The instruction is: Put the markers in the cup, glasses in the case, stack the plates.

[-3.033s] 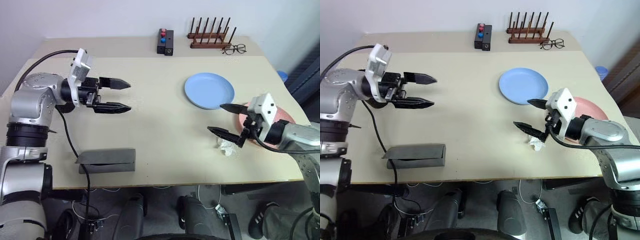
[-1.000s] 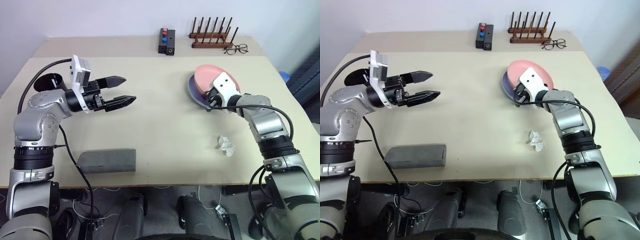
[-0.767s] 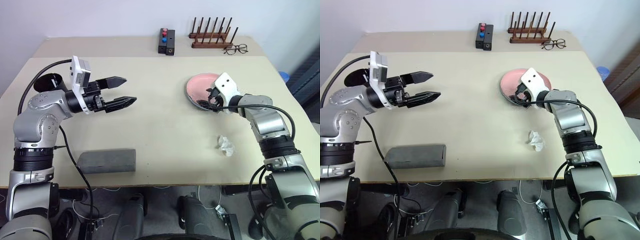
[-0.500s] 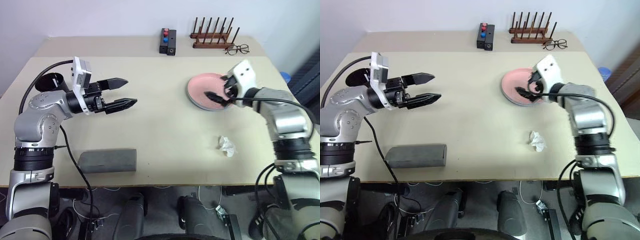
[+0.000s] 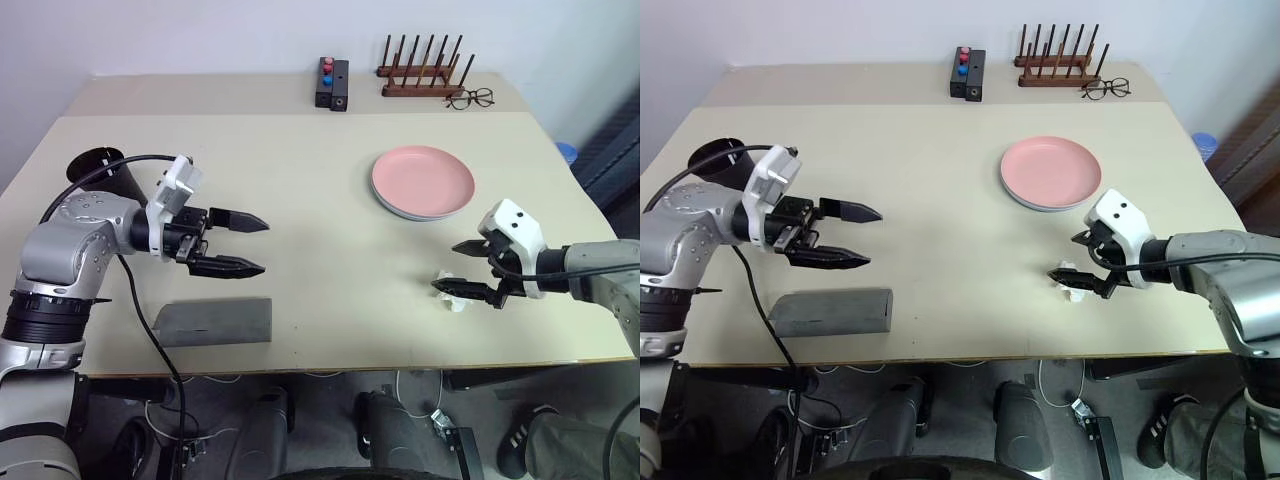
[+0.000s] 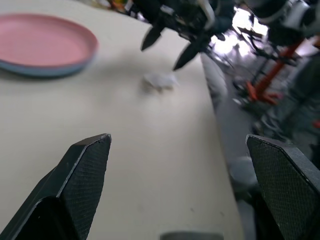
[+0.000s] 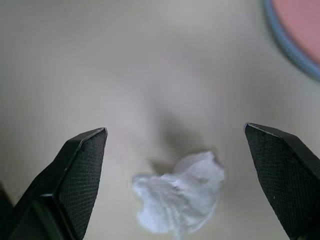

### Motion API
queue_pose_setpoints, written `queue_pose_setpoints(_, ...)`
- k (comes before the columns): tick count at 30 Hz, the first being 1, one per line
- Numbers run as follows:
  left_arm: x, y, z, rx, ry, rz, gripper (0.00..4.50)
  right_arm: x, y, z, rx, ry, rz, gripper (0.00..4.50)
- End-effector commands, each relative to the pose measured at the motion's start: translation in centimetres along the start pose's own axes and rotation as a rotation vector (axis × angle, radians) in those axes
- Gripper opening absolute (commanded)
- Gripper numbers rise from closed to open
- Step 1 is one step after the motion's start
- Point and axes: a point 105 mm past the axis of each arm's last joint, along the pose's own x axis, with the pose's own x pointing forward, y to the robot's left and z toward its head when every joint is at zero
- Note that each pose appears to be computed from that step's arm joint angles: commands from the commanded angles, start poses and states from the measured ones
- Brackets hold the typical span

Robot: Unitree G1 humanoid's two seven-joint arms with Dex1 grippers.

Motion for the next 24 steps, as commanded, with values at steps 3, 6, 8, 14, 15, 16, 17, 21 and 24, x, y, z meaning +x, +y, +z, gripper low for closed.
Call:
queue_pose_setpoints(3, 0.1, -1.0, -0.4, 0.102, 0.060, -0.054, 4.50, -0.4, -0.8, -1.4, -0.068, 0.078, -0.086, 4.47)
queue_pose_setpoints(6, 0.1, -1.0, -0.6, 0.145, 0.072, -0.055, 4.50, -0.2, -1.0, -2.1, -0.077, 0.108, -0.098, 4.47)
queue_pose_setpoints(8, 0.0, -0.9, -0.7, 0.151, 0.070, -0.048, 4.50, 0.0, -0.9, -2.1, -0.061, 0.099, -0.088, 4.23)
queue_pose_setpoints(14, -0.5, -0.7, -0.9, 0.148, 0.066, -0.033, 4.50, 0.7, -0.9, -2.9, -0.053, 0.125, -0.080, 1.70)
queue_pose_setpoints(15, -0.6, -0.7, -0.9, 0.147, 0.066, -0.031, 4.50, 0.7, -0.9, -3.0, -0.054, 0.126, -0.079, 1.18)
queue_pose_setpoints(16, -0.7, -0.7, -1.0, 0.146, 0.066, -0.029, 4.50, 0.7, -1.0, -3.0, -0.052, 0.126, -0.079, 0.71)
queue_pose_setpoints(17, -0.7, -0.7, -1.1, 0.145, 0.064, -0.027, 4.50, 0.7, -1.0, -3.0, -0.048, 0.124, -0.077, 0.16)
queue_pose_setpoints(21, -0.8, -0.8, -1.1, 0.139, 0.059, -0.023, 4.50, 0.7, -1.0, -3.1, -0.052, 0.127, -0.073, 0.07)
queue_pose_setpoints(24, -0.7, 0.0, -0.2, 0.163, -0.003, 0.031, 4.50, 0.6, -1.7, -1.6, -0.060, 0.055, -0.107, 0.07)
